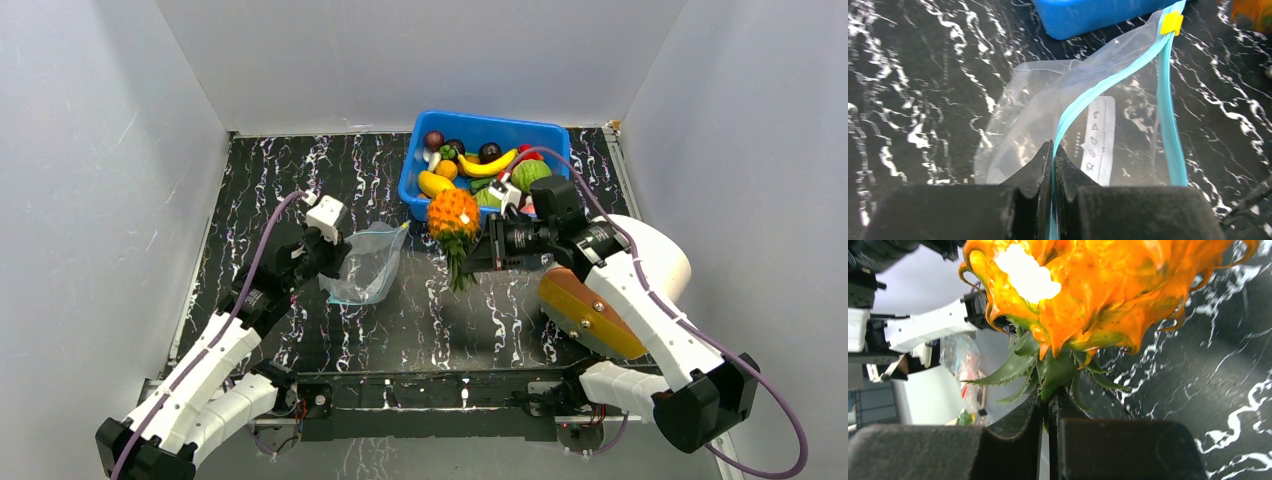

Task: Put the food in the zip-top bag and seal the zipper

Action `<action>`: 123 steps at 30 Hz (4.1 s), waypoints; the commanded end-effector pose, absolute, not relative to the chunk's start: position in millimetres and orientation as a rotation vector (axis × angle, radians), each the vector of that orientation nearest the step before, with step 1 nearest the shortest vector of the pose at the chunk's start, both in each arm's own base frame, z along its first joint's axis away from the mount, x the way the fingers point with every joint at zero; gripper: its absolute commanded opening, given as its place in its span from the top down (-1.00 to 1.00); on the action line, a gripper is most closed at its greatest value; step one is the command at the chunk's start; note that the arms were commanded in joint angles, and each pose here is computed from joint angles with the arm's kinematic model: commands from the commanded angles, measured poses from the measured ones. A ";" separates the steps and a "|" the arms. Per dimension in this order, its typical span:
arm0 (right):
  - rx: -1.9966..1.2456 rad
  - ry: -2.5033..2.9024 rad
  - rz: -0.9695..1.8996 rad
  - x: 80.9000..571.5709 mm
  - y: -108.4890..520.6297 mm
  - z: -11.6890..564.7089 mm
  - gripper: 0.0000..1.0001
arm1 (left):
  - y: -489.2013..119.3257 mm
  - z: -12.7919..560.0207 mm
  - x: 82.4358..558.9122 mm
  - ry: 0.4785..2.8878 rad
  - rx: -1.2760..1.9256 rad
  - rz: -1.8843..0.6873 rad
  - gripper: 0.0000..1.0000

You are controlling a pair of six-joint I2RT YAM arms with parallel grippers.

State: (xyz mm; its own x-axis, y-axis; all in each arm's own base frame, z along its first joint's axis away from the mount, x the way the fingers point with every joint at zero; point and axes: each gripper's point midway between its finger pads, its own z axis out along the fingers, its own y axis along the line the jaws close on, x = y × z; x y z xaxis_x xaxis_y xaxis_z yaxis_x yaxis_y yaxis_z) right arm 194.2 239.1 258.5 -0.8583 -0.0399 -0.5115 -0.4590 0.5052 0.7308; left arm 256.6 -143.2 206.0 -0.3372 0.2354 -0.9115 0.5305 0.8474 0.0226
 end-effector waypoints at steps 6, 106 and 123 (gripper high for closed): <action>-0.475 2.257 1.545 155.2 260.9 275.5 1.00 | -190.0 195.0 242.3 1.943 0.440 -0.725 1.00; -0.011 1.782 0.957 254.9 314.6 266.2 0.96 | -248.2 289.1 186.8 1.688 0.403 -1.423 1.00; -0.078 2.105 0.910 196.5 273.2 278.4 0.17 | -228.2 285.5 218.9 1.722 0.165 -1.254 1.00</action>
State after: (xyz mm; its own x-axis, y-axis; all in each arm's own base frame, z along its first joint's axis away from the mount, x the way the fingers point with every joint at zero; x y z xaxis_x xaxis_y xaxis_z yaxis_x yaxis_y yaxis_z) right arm 214.6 292.5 255.0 -0.6304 0.2037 -0.7490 -0.3842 0.7565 0.5292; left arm 214.9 -232.0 263.3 -0.5884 -0.3710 -0.7185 0.5631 0.4496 -0.6933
